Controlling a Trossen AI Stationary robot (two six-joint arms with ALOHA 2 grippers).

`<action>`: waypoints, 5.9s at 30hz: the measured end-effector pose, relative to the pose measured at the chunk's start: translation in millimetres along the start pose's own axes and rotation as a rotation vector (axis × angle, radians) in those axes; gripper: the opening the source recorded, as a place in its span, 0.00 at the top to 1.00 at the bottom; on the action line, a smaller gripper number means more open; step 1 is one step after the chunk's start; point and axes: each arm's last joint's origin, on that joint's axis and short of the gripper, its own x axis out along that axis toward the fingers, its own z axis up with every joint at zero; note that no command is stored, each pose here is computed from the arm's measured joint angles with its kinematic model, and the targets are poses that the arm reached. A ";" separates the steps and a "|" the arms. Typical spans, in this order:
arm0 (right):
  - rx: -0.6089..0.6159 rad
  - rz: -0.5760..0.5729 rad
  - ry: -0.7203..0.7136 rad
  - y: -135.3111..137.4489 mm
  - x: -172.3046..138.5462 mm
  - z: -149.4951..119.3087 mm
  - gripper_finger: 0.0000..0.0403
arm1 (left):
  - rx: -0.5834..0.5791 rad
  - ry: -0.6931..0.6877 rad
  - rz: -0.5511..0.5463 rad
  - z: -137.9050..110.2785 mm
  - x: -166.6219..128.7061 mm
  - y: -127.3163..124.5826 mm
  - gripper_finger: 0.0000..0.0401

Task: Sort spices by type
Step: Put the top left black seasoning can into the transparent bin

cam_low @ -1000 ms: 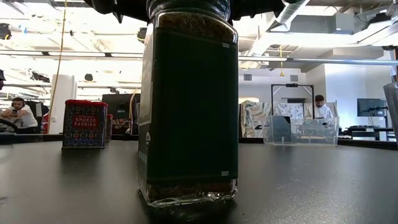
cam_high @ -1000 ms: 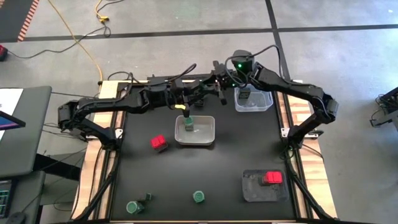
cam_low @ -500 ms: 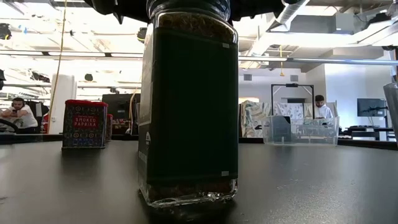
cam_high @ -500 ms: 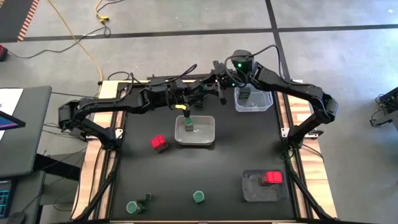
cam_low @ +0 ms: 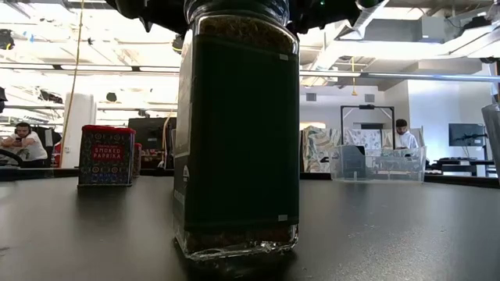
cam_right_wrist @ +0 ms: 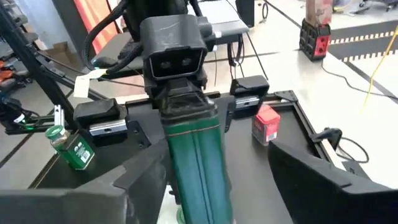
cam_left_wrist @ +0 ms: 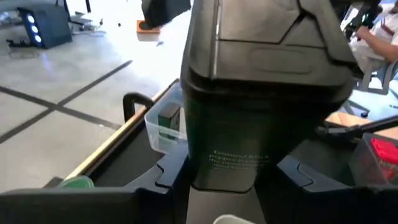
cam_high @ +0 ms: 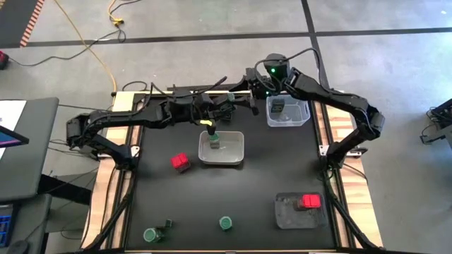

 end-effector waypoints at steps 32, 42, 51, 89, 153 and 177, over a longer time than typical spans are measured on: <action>-0.413 0.020 0.348 31.9 65.3 25.3 0.25 | -0.112 0.322 0.108 -29.8 -6.1 22.6 0.67; -0.496 -0.022 0.530 27.6 94.6 24.5 0.25 | -0.042 0.361 0.086 -33.3 -7.2 17.9 0.67; -0.495 -0.013 0.535 28.2 92.3 25.3 0.25 | 0.138 0.390 0.071 -36.2 -7.9 10.1 0.67; -0.460 -0.003 0.547 34.4 95.4 22.2 0.43 | 0.208 0.354 0.126 -21.0 -7.6 7.2 0.67; 0.071 -0.226 0.746 -66.5 -41.6 2.3 0.60 | 0.335 0.385 0.222 -21.7 -9.0 14.4 0.38; 0.101 -0.687 0.614 2.1 -159.0 -105.7 0.59 | 0.449 0.369 0.264 -16.1 -9.0 33.0 0.38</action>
